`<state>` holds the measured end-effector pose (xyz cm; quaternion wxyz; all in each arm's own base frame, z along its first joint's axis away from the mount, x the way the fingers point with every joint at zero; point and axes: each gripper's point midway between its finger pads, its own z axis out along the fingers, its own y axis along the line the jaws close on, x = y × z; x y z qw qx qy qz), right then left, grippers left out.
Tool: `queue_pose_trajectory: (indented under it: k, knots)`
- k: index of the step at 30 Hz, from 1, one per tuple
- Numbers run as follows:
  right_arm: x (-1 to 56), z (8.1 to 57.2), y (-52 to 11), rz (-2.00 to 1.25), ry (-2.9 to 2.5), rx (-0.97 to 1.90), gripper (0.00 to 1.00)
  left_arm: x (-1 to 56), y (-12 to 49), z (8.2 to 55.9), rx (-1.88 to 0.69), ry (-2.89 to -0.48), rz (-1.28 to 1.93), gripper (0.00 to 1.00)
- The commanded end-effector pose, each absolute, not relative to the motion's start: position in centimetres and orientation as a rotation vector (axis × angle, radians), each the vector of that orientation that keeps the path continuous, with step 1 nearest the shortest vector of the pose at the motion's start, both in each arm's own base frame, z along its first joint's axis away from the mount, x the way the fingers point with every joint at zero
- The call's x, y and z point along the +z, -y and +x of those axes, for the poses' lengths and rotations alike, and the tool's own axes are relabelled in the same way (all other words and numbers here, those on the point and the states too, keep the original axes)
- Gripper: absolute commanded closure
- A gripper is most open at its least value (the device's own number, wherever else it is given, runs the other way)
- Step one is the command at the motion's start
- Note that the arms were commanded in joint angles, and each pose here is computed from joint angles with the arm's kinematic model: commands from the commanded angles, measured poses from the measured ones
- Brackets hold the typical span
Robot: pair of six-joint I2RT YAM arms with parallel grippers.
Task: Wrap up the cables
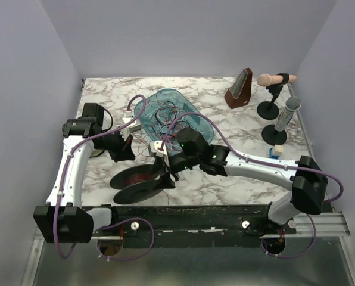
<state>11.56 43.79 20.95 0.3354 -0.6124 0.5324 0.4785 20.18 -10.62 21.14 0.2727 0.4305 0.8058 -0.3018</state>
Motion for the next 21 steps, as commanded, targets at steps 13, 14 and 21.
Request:
queue_pose_trajectory:
  k: [13,14,21]
  knots:
    - [19.2,11.3,-45.0,-1.663,-1.331,1.212,0.66,24.7,12.1,16.0,-0.957,-2.114,1.142,1.00]
    - [19.3,11.1,-44.8,-1.665,-1.329,1.209,0.68,24.7,12.1,15.9,-0.959,-2.116,1.139,1.00]
    - [18.9,12.2,-42.5,-1.626,-1.392,1.083,0.83,24.7,12.4,14.0,-0.920,-2.096,1.199,1.00]
